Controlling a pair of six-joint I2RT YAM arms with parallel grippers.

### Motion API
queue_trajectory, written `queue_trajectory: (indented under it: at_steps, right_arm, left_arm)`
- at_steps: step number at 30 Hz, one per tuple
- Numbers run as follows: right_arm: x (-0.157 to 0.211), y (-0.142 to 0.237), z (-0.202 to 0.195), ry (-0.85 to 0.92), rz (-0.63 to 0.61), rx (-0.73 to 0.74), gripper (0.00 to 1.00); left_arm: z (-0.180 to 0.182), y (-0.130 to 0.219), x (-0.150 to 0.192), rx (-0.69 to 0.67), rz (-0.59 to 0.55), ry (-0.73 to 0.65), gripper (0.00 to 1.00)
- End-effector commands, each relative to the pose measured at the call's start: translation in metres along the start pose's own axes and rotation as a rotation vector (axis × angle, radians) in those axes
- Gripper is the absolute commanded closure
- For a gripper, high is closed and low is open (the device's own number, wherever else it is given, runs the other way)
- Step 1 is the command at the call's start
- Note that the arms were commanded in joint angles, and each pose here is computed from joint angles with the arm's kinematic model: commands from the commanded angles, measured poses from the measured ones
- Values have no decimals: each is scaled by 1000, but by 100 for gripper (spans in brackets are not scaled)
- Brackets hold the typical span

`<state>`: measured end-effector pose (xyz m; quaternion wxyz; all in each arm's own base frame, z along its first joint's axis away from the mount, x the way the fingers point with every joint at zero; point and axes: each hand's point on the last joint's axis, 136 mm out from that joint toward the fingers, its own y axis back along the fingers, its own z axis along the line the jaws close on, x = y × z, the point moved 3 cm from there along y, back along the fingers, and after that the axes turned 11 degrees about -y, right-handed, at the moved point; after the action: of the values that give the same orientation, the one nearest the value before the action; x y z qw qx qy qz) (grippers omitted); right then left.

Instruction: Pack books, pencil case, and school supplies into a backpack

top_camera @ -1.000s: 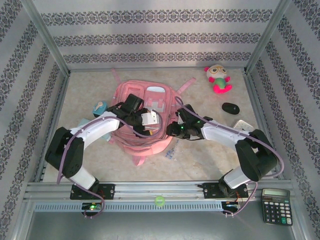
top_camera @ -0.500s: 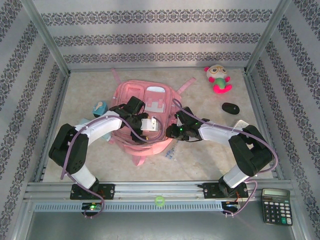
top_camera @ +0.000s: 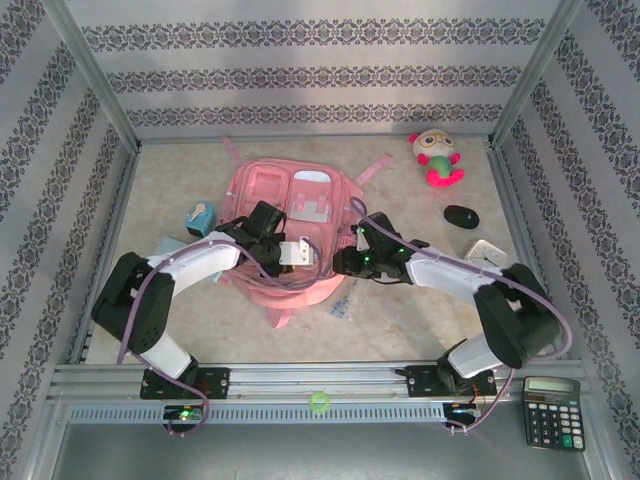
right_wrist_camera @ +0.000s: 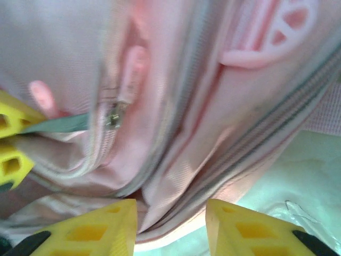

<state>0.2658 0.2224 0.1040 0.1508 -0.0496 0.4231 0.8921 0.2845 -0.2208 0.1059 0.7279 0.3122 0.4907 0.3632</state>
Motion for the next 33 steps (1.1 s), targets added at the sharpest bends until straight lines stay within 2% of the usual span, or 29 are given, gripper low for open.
queue_trajectory:
  at_steps: [1, 4, 6, 9, 12, 19, 27, 33]
  right_arm:
    - [-13, 35, 23, 231, -51, -148, 57]
    - [-23, 67, 36, 448, -104, -245, 54]
    - [-33, 83, 35, 576, -151, -252, 51]
    - [-53, 101, 31, 754, -199, -231, 46]
    - [-69, 104, 29, 910, -171, -194, 46]
    - [-87, 78, 20, 1204, 23, -173, 46]
    - [-92, 33, 2, 1353, 274, -205, 44]
    - [-100, 5, -5, 1416, 320, -183, 45]
  left_arm:
    - [8, 29, -30, -71, -205, 67, 97]
    - [8, 49, -45, -86, -349, 125, 100]
    - [7, 58, -52, -79, -411, 141, 100]
    - [6, 66, -58, -75, -457, 141, 100]
    - [9, 74, -63, -97, -478, 122, 100]
    - [9, 80, -60, -116, -467, 77, 100]
    - [12, 81, -58, -134, -472, 48, 100]
    - [16, 82, -59, -140, -476, 38, 100]
